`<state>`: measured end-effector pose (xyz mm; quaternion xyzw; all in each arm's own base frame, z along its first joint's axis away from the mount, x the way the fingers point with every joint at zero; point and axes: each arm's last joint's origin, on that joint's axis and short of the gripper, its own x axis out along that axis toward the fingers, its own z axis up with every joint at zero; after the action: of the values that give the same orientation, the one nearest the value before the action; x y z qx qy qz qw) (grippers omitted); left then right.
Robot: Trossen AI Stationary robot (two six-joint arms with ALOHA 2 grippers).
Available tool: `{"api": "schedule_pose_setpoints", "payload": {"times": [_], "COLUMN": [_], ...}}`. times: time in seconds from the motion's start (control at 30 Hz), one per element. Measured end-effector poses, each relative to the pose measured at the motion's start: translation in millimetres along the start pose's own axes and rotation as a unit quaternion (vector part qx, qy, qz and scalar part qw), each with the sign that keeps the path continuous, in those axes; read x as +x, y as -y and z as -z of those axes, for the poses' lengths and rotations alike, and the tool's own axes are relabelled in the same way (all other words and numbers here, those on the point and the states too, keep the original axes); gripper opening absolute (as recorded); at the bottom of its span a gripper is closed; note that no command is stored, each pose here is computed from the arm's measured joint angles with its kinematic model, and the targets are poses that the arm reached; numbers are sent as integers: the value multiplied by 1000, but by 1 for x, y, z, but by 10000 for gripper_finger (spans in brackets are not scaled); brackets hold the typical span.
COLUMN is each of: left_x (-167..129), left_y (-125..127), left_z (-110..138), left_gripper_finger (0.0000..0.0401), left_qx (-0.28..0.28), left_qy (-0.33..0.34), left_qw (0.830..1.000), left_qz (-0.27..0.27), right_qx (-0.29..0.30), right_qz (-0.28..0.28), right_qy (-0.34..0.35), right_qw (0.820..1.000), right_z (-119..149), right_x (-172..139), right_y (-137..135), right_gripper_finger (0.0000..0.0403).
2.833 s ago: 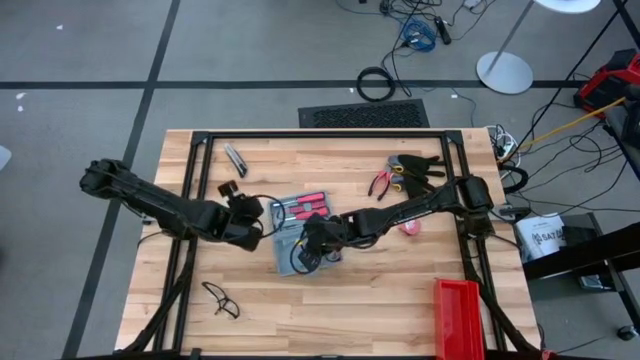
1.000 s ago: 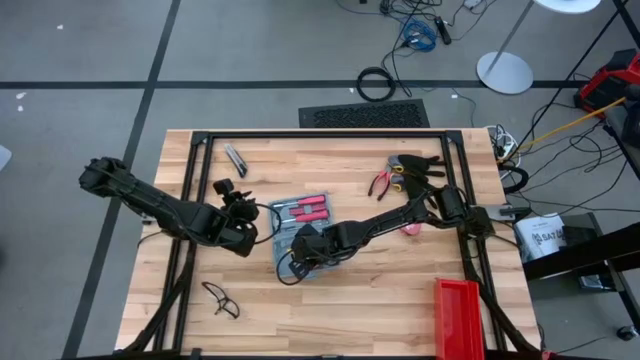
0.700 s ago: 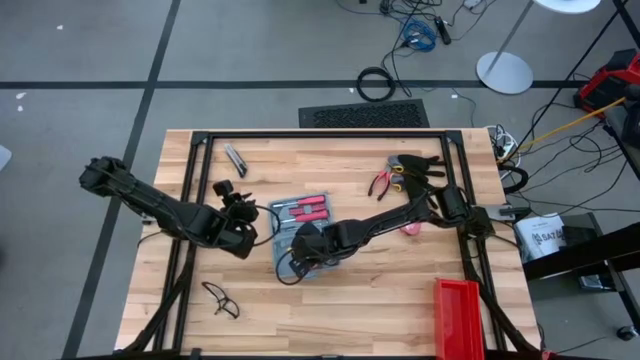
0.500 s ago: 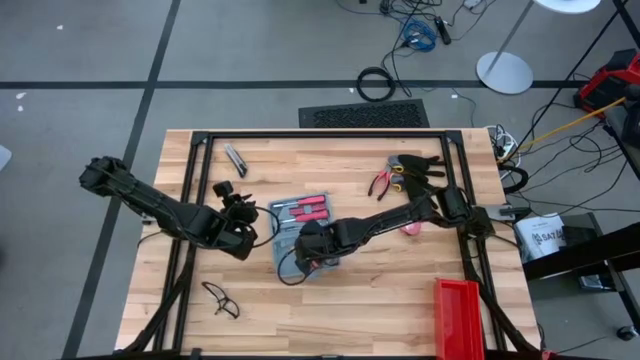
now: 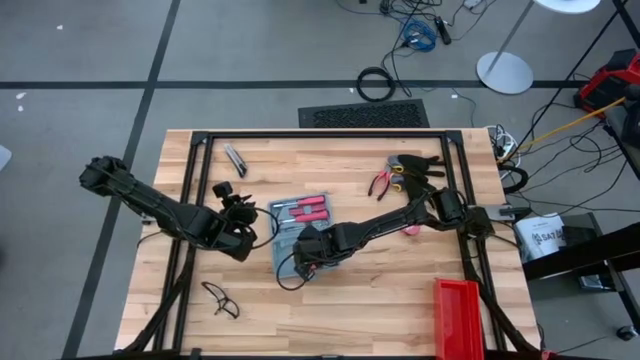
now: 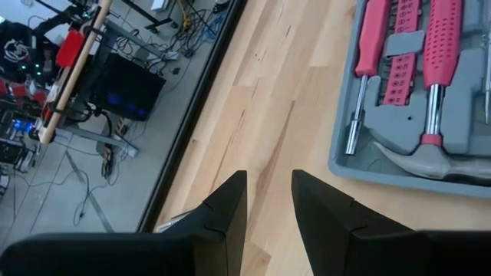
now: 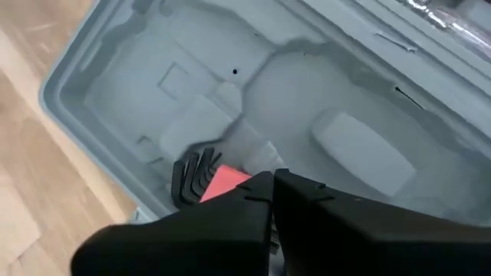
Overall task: Prefit tool cases
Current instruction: Put the pink hex key into the gray prefit tool case
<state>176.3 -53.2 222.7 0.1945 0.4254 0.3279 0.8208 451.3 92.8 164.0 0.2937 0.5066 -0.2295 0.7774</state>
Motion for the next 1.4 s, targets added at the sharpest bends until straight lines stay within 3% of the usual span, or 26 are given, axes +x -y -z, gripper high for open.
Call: {"api": "schedule_pose_setpoints", "payload": {"times": [0.53, 0.63, 0.73, 0.83, 0.93, 1.03, 1.27, 1.4], "left_x": [0, 0, 6, 15, 21, 28, 42, 47], "left_y": [0, 4, 18, 36, 47, 52, 65, 72], "left_z": [1, 1, 2, 1, -2, -4, -1, 1], "left_gripper_finger": [111, 111, 111, 111, 111, 111, 111, 111], "left_qx": [-7, -12, -9, -14, -24, -40, -30, -32], "left_qy": [-10, -25, -16, 33, 83, 104, 78, 66], "left_qw": [1000, 998, 992, 979, 966, 960, 966, 967], "left_qz": [9, 49, 123, 202, 245, 255, 245, 245], "right_qx": [5, -7, -27, -56, -69, -72, -91, -87], "right_qz": [-34, -24, -19, -24, -23, -19, -25, -33], "right_qy": [-50, -58, -56, -47, -49, -55, -85, -94], "right_qw": [998, 998, 998, 997, 996, 996, 992, 991], "right_z": [5, 4, 3, 5, 9, 10, 15, 14], "right_x": [-4, -15, -29, -40, -41, -34, -3, 0], "right_y": [-4, -9, -16, -25, -26, -26, -27, -26], "right_gripper_finger": [0, 0, 0, 0, 0, 0, 0, 0]}}
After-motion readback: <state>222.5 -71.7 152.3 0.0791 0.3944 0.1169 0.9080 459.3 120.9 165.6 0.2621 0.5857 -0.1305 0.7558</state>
